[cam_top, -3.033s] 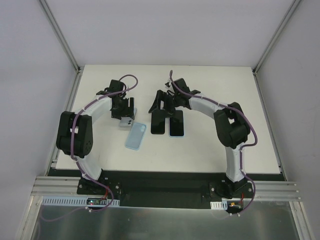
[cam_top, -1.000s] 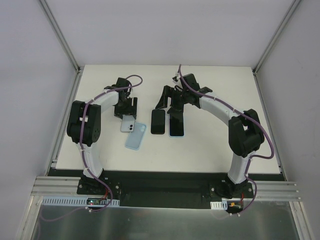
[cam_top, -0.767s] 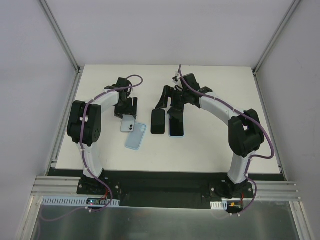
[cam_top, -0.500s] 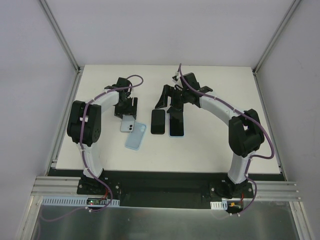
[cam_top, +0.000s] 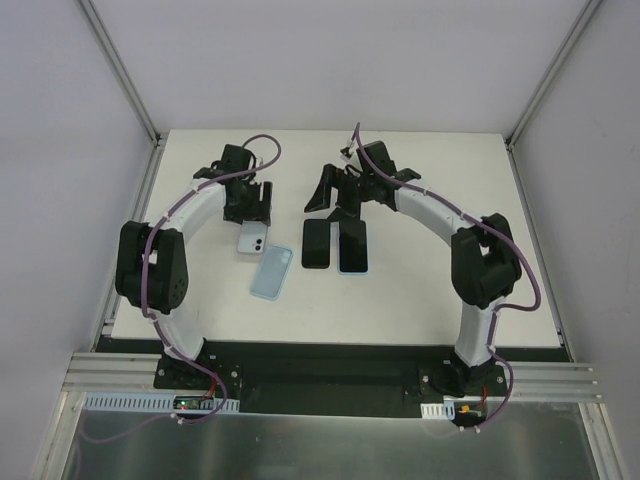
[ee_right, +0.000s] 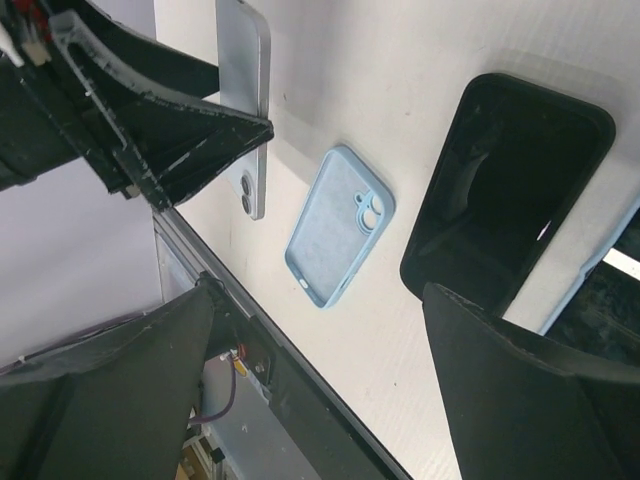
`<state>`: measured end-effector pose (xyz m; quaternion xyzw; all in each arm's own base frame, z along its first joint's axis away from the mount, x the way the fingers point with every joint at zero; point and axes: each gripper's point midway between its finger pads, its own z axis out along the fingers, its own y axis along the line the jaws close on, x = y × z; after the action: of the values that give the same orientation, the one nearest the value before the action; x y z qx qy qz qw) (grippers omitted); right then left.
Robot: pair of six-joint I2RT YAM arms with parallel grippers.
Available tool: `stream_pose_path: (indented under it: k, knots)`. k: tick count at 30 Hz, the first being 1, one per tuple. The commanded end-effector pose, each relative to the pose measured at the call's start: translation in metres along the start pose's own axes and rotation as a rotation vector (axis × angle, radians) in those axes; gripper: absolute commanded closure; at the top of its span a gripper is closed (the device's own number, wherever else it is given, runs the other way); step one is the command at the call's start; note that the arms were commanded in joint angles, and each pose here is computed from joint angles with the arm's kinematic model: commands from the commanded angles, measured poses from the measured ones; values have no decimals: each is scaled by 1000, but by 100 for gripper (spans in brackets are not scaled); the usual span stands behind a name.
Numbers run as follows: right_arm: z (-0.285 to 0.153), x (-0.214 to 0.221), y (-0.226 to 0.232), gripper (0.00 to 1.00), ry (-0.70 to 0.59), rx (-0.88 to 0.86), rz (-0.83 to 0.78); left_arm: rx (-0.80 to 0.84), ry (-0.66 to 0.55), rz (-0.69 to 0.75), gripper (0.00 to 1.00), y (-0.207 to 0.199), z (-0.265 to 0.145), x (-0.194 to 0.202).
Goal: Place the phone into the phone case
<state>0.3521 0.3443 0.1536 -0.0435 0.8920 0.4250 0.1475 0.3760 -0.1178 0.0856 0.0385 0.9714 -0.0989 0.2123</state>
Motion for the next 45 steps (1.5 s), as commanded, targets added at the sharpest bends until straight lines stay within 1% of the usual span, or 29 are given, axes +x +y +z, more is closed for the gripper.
stream_pose_path:
  k: [1, 5, 11, 16, 18, 19, 22, 27, 30, 33, 34, 37, 39, 40, 41, 42, 43, 44, 45]
  knots:
    - [6, -12, 20, 13, 6, -78, 3, 86, -46, 86, 100, -21, -25, 4]
    - [15, -15, 23, 21, 26, -110, 16, 173, -64, 149, 100, -43, -34, 13]
    - [25, -10, 29, 28, 65, -149, 17, 261, -72, 243, 100, -71, -41, 30]
    - [32, -4, 37, 30, 102, -194, 26, 287, -81, 267, 100, -82, -44, 34]
    - [36, 2, 37, 33, 123, -199, 35, 298, -83, 279, 100, -86, -44, 37]
    - [38, 5, 36, 37, 131, -195, 39, 300, -88, 283, 100, -87, -45, 36]
    - [42, 9, 34, 43, 135, -184, 43, 306, -99, 293, 100, -89, -47, 38]
    - [48, 19, 38, 44, 169, -193, 48, 319, -119, 300, 100, -93, -51, 39]
    - [50, 24, 36, 50, 176, -186, 48, 331, -125, 303, 100, -95, -51, 41]
    - [52, 28, 37, 59, 187, -190, 45, 334, -133, 310, 100, -97, -52, 42]
    - [51, 28, 38, 67, 184, -190, 43, 334, -131, 310, 100, -97, -52, 42]
    - [48, 27, 42, 81, 179, -204, 33, 336, -141, 307, 100, -97, -55, 43]
    - [47, 26, 43, 87, 170, -215, 29, 328, -149, 307, 95, -95, -56, 43]
    - [47, 25, 46, 94, 167, -224, 23, 323, -153, 305, 93, -95, -56, 42]
    - [45, 25, 47, 97, 167, -233, 22, 322, -154, 301, 91, -95, -57, 42]
    - [45, 24, 50, 99, 161, -248, 14, 321, -157, 298, 81, -95, -58, 41]
    - [43, 23, 52, 98, 159, -257, 9, 314, -158, 293, 73, -94, -58, 41]
    - [41, 21, 52, 99, 153, -262, 4, 311, -161, 285, 63, -93, -59, 42]
    - [40, 19, 53, 98, 142, -269, -4, 307, -162, 281, 40, -92, -59, 42]
